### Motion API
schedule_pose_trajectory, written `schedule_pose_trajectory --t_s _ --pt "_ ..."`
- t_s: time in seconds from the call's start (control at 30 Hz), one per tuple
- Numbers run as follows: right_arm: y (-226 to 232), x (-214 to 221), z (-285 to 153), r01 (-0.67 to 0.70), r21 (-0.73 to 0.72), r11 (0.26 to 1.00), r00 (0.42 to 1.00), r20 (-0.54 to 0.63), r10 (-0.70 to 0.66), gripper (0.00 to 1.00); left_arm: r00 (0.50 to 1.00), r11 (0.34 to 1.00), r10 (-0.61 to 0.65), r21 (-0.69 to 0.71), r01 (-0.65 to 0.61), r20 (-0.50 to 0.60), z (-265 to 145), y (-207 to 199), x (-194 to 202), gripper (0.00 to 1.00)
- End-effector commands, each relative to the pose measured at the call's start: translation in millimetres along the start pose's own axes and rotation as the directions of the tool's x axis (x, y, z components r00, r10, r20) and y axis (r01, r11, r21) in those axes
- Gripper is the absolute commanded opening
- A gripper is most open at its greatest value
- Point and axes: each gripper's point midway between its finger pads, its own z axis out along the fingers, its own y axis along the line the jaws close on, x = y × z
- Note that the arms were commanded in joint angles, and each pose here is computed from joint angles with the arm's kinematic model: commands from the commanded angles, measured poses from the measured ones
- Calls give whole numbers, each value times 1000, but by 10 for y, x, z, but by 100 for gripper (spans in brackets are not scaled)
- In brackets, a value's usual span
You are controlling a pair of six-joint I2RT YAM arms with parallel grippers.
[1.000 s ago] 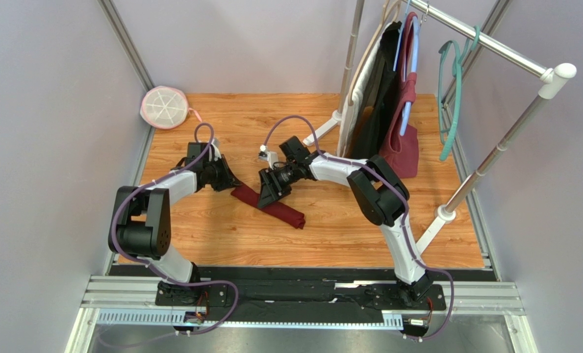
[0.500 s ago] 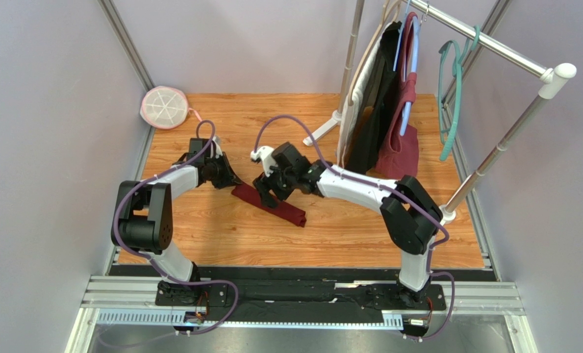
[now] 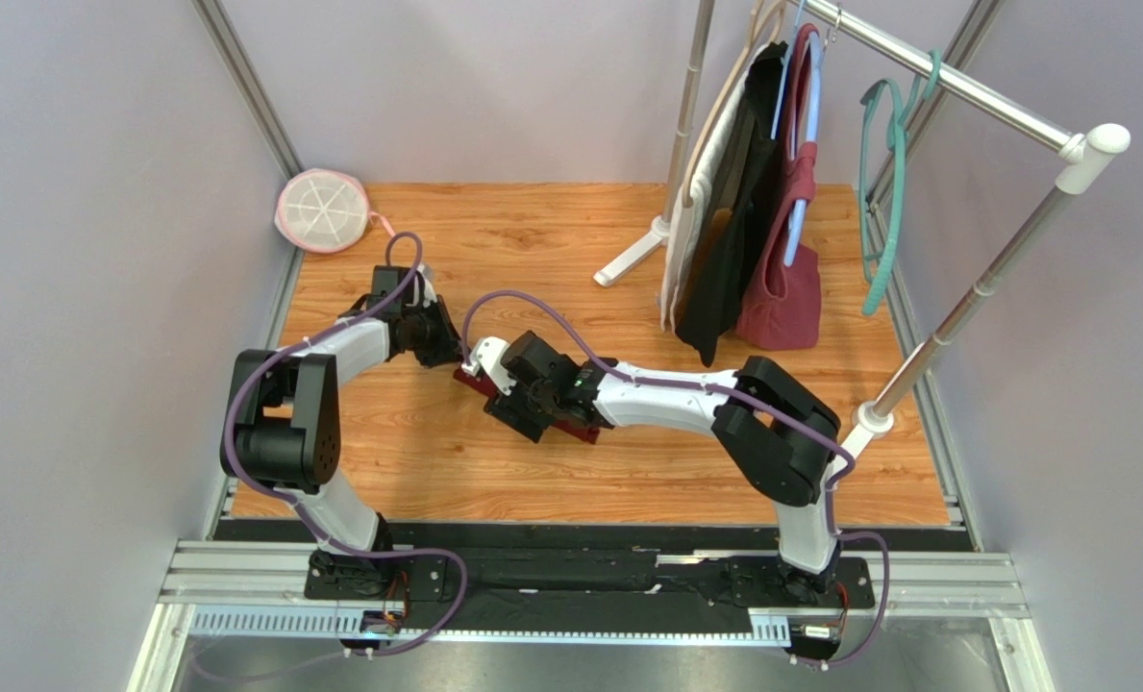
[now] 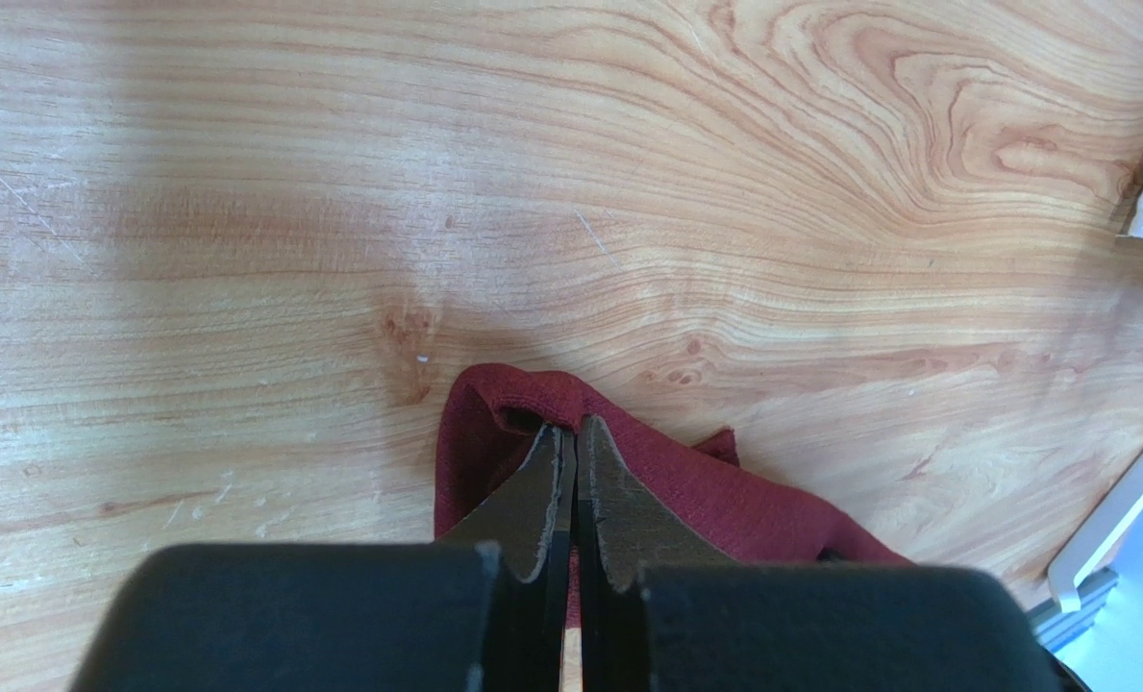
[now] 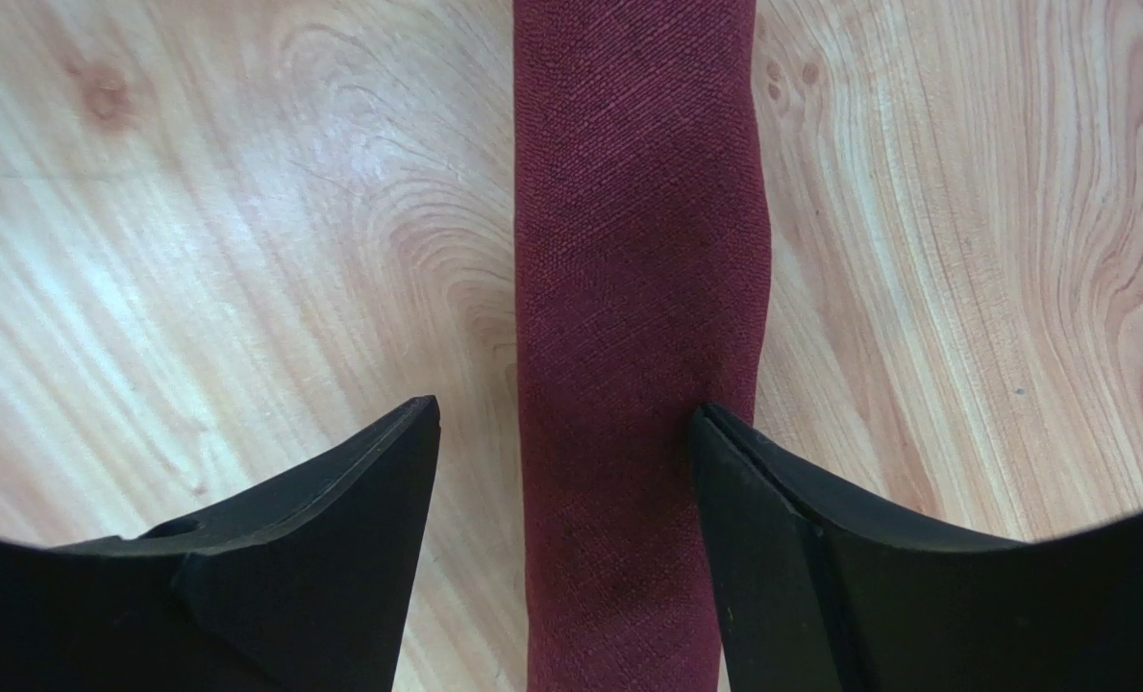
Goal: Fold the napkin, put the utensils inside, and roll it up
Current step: Roll the napkin with the utensil
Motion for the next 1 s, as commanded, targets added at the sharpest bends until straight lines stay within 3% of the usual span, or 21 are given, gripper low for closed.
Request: schedule_pose_trajectory --t_s 0.0,0.13,0.23,0.27,0.37,0.47,0.6,0.97 --pt "-61 -30 120 40 29 999 999 14 -40 67 999 999 34 8 -34 29 -15 -54 -147 0" --pt "-100 67 211 34 45 998 999 -19 -33 65 998 999 42 27 -43 36 -28 -101 -177 1" --pt "-156 137 268 2 39 999 999 -46 0 65 997 998 51 43 -54 61 -98 -172 -242 18" --pt "-160 125 276 -8 25 1000 999 -46 9 65 996 997 53 44 -56 67 -132 -190 -254 31" --pt "-207 205 301 -63 -19 998 996 -69 62 63 991 997 59 39 -64 118 -294 -263 -350 54" --pt "-202 251 329 -135 -99 986 988 -91 126 56 983 998 57 16 -61 173 -484 -305 -456 65" --pt "-209 316 369 -243 -176 954 965 -142 220 45 973 999 51 5 -53 227 -712 -333 -568 69" --pt "-498 321 569 -464 -129 876 879 -190 438 42 937 992 87 53 -111 340 -1503 -520 -704 72"
